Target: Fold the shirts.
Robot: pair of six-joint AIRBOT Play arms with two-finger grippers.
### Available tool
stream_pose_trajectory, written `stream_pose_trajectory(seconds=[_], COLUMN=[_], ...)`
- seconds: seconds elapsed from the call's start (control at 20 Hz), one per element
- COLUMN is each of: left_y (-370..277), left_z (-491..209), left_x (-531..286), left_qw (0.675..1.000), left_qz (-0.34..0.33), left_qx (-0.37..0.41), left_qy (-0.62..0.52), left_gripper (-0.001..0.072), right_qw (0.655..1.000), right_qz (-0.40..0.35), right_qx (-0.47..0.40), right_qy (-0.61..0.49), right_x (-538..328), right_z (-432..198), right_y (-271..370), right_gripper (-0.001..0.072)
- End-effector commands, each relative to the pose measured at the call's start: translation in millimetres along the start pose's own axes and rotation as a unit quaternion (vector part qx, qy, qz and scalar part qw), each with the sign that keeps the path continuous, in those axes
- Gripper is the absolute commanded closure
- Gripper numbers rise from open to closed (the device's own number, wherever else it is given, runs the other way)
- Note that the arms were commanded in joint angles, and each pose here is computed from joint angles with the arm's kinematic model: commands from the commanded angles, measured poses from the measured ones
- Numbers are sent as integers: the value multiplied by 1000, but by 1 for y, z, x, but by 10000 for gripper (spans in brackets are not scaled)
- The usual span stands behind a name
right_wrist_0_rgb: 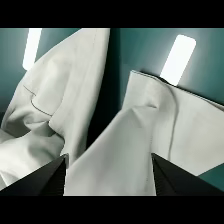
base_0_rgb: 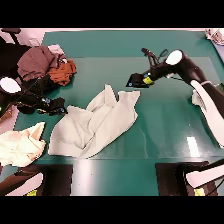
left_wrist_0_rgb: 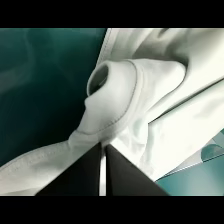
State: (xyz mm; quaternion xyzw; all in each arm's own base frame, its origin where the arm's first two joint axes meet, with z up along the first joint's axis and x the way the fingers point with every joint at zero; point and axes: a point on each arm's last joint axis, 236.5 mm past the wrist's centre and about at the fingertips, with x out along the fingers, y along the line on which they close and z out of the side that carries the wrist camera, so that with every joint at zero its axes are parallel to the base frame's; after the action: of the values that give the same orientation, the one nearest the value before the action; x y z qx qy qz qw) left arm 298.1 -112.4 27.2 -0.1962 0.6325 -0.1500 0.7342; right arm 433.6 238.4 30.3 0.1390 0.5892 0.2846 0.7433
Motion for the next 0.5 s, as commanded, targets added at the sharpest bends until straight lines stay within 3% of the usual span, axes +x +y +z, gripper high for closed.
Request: stream_pose_trajectory(seconds=[0.0,0.15,0.45], left_y=[1,1,2], left_z=[2,2,4], left_x=[-1,-1,-1], left_qw=[1000,1000,1000], left_qz=[3,3,4], left_qx=[0,5,15], left_qy=[-4,-4,-9], left_gripper=[677,678,678], right_qw=[998,992,955], right_qz=[-33,-39,-75], right_qx=[14,32,84], right_qy=[52,116,276], right_x=[5,25,52], right_z=[9,3,-73], right_y=[15,20,-6], right_gripper=[137,137,136])
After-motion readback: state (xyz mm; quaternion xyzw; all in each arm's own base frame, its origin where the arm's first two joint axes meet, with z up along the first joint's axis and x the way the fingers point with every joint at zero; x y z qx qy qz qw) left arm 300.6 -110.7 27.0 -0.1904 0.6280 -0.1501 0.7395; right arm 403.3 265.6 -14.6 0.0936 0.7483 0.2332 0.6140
